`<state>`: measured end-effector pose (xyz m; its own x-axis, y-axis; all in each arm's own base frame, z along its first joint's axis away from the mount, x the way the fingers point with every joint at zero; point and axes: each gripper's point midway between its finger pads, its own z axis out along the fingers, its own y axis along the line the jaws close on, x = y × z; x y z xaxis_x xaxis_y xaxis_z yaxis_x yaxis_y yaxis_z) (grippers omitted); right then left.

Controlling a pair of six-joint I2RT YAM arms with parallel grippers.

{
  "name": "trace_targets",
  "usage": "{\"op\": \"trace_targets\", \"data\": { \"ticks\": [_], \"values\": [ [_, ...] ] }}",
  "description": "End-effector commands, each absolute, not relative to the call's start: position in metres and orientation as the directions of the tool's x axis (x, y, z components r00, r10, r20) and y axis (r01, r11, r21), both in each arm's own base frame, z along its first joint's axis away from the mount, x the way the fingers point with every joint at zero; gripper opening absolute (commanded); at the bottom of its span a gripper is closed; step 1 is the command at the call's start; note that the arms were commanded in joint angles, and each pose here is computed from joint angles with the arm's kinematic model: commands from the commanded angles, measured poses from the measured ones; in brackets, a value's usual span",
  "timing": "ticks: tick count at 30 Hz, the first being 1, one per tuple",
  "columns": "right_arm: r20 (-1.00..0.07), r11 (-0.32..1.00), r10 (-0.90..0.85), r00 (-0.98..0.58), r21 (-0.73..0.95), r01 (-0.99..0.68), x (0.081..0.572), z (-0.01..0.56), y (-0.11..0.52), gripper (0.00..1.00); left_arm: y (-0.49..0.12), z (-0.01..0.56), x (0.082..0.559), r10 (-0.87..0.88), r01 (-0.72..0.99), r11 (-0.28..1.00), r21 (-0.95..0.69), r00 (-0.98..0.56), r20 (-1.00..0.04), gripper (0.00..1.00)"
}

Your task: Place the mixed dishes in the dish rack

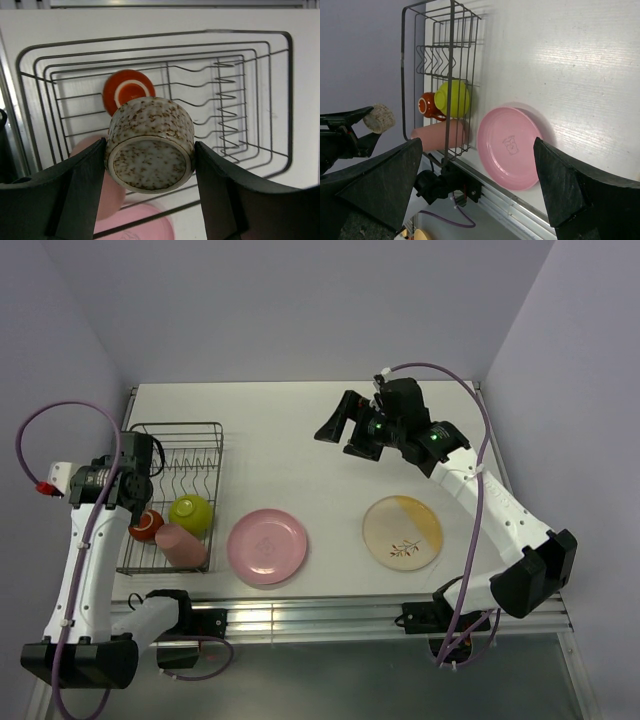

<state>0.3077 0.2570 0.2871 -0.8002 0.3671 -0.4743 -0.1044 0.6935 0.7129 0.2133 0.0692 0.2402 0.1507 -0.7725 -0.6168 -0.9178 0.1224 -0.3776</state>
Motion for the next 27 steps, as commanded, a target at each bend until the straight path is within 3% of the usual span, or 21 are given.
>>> {"op": "trace_targets", "data": {
  "ticks": [1, 9, 27],
  "values": [
    [-0.485, 0.700, 0.336, -0.807, 0.702, -0.130, 0.306, 0.284, 0.259, 1.00, 0.082, 0.233, 0.197, -0.752, -0.939, 0.096, -0.330, 0.149, -0.642, 0.00],
    [-0.468, 0.723, 0.302, -0.831, 0.680, -0.121, 0.306, 0.262, 0.260, 1.00, 0.091, 0.196, 0.173, -0.769, -0.964, -0.014, -0.267, 0.181, -0.613, 0.00],
    [-0.444, 0.749, 0.263, -0.857, 0.653, -0.109, 0.303, 0.233, 0.258, 1.00, 0.096, 0.146, 0.136, -0.775, -0.980, -0.118, -0.160, 0.191, -0.602, 0.00]
  ]
}}
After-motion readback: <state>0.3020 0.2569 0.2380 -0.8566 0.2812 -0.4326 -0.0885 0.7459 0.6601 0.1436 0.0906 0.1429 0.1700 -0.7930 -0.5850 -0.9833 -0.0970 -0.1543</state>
